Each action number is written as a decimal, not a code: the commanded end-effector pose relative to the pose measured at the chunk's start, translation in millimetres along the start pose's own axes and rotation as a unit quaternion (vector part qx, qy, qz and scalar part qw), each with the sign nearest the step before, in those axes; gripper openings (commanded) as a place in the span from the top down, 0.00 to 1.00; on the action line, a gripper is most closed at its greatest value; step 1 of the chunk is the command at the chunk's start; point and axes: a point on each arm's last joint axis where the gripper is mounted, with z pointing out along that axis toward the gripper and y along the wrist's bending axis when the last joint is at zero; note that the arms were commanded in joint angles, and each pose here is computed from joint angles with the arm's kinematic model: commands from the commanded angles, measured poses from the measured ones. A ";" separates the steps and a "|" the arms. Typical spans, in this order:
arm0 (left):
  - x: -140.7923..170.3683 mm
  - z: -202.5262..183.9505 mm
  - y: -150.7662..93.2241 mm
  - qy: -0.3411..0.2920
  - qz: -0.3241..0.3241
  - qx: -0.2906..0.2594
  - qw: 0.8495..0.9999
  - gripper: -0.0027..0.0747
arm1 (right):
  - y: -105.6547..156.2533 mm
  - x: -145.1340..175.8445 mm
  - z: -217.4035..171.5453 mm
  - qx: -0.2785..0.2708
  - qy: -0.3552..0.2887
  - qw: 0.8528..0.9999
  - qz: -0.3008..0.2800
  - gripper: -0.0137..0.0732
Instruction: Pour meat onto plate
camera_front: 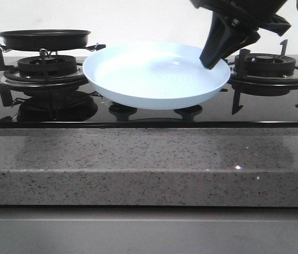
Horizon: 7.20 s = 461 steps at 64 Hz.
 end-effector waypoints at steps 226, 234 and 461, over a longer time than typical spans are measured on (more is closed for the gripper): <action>-148.4 122.5 -4.5 -0.133 -0.166 0.282 0.935 0.99 | 5.5 -12.7 -17.0 0.002 -0.049 0.999 -0.010 0.91; -149.9 121.4 -25.4 -0.150 -0.100 0.295 0.939 0.99 | 5.5 -12.7 -17.0 0.002 -0.049 0.999 -0.010 0.91; -105.8 90.9 131.3 -0.019 -0.236 0.045 0.971 0.29 | 5.5 -12.7 -17.0 0.002 -0.049 0.999 -0.010 0.91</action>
